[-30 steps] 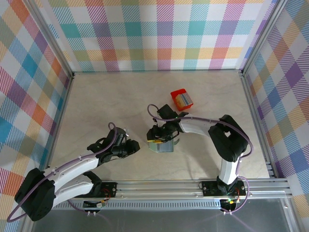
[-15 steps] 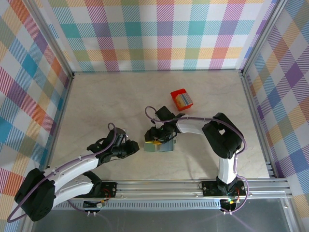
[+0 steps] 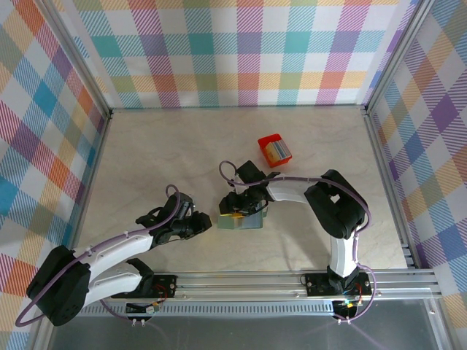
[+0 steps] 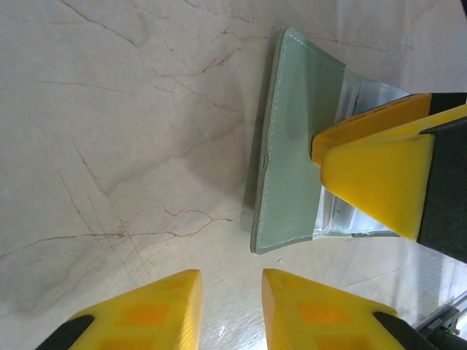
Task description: Put the credit cards into the card holder
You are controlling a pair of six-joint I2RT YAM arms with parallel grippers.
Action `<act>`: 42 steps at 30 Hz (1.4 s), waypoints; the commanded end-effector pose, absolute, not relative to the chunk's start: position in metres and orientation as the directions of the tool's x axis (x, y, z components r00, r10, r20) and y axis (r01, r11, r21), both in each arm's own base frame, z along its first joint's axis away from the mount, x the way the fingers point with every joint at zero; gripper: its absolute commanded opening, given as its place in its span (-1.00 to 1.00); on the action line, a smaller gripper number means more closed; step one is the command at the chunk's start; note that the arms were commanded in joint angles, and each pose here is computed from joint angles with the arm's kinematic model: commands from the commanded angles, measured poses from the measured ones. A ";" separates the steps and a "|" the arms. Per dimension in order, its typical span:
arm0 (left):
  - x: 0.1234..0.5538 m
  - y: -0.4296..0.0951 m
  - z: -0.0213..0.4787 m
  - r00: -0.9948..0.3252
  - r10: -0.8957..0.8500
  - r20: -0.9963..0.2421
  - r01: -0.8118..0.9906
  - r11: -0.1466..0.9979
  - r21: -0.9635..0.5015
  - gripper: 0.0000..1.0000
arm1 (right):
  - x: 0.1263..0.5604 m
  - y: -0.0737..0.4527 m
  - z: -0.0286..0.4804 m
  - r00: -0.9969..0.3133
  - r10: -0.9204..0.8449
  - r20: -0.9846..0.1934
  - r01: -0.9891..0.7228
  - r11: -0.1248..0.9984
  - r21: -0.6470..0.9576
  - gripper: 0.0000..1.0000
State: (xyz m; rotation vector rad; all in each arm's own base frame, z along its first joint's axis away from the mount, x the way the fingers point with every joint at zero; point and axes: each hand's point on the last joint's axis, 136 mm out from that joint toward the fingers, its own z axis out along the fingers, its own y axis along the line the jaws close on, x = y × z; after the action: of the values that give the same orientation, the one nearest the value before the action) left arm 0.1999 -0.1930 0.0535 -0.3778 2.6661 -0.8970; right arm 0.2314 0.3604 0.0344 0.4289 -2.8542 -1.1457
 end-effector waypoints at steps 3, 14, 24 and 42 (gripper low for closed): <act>0.213 -0.200 0.066 -0.910 -0.343 -0.233 -0.115 0.749 -0.652 -0.37 | 0.227 0.362 0.044 -0.947 -0.305 -0.103 -0.287 0.654 0.700 -0.01; 0.218 -0.216 0.071 -0.915 -0.327 -0.234 -0.068 0.700 -0.711 -0.29 | 0.236 0.351 0.075 -0.957 -0.250 -0.147 -0.279 0.652 0.705 -0.03; 0.219 -0.227 0.085 -0.914 -0.317 -0.253 -0.010 0.642 -0.767 -0.23 | 0.236 0.353 0.076 -0.964 -0.233 -0.127 -0.250 0.639 0.728 -0.03; 0.219 -0.245 0.083 -0.923 -0.299 -0.244 0.018 0.598 -0.801 -0.20 | 0.237 0.362 0.073 -0.975 -0.206 -0.084 -0.196 0.616 0.763 -0.04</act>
State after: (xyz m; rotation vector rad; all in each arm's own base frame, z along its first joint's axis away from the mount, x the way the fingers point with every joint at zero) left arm 0.2191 -0.2384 0.0790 -0.2433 2.5001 -1.2063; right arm 0.2399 0.3611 0.0782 0.3683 -2.8469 -1.3171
